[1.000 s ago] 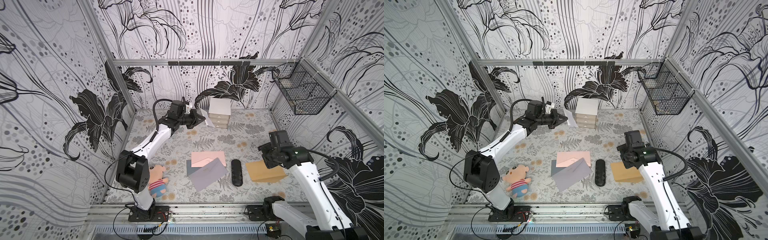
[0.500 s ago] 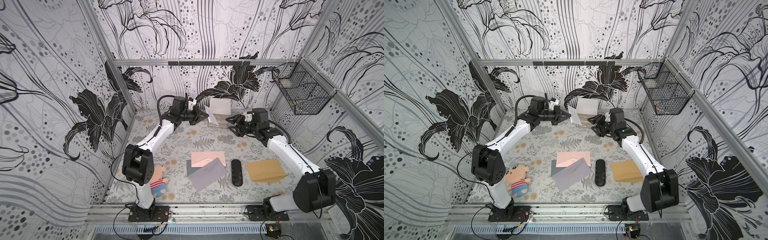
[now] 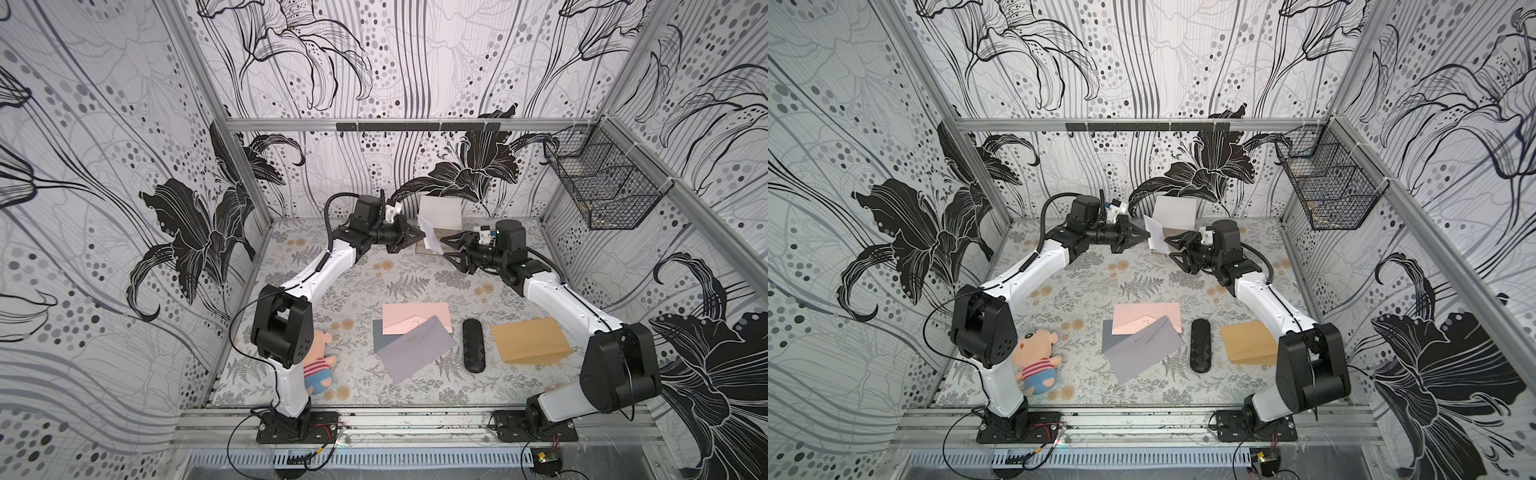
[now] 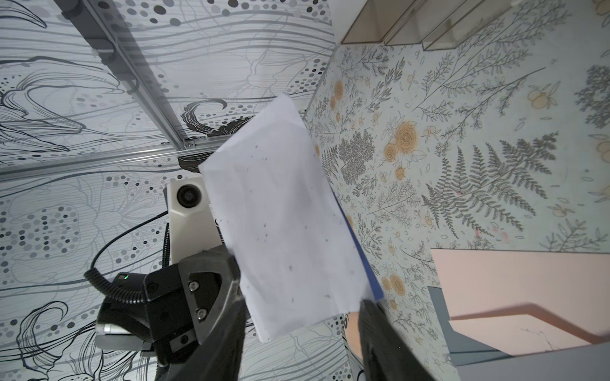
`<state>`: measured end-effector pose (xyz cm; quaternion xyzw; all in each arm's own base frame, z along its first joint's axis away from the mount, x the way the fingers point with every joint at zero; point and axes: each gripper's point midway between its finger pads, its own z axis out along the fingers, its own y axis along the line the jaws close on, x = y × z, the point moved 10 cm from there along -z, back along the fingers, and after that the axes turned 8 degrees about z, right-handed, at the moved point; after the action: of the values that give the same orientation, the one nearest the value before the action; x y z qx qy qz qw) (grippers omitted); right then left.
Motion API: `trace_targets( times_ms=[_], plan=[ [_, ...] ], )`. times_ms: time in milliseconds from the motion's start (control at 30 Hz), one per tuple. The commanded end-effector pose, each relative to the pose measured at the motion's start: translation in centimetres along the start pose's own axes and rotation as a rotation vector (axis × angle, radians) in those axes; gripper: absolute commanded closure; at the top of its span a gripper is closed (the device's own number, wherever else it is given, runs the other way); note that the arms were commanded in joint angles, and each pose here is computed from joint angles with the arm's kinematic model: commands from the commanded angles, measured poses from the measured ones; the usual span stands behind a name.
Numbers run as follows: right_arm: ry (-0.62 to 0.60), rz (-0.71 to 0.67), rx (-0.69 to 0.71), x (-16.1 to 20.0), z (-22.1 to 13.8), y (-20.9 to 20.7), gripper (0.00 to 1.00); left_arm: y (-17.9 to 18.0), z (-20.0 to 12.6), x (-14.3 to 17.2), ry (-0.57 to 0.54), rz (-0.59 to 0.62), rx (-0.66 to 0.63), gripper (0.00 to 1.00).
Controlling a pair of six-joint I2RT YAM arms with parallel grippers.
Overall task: Take the letter paper out of the envelope
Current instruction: Unfold the letter paper.
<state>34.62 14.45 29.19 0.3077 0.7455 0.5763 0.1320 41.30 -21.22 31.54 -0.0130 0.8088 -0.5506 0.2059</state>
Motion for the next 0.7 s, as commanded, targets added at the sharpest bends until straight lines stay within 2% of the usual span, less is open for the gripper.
trace_targets(
  times_ms=[0,233,400,667],
  plan=[
    [0.022,0.010,0.003,0.1,0.4,-0.6,0.43,-1.1,-0.2,-0.6,-0.031,0.043,0.038,1.00],
    [0.000,0.014,0.048,0.3,0.1,-1.6,0.40,-1.1,-0.3,-0.5,-0.031,0.046,0.038,1.00],
    [-0.003,0.020,0.026,-0.1,0.6,-1.5,0.40,-1.0,-0.2,-0.1,-0.027,0.037,0.043,1.00],
    [0.001,0.026,-0.014,-0.5,1.3,-0.7,0.47,-0.5,0.2,0.2,-0.014,0.024,0.040,1.00]
  ],
)
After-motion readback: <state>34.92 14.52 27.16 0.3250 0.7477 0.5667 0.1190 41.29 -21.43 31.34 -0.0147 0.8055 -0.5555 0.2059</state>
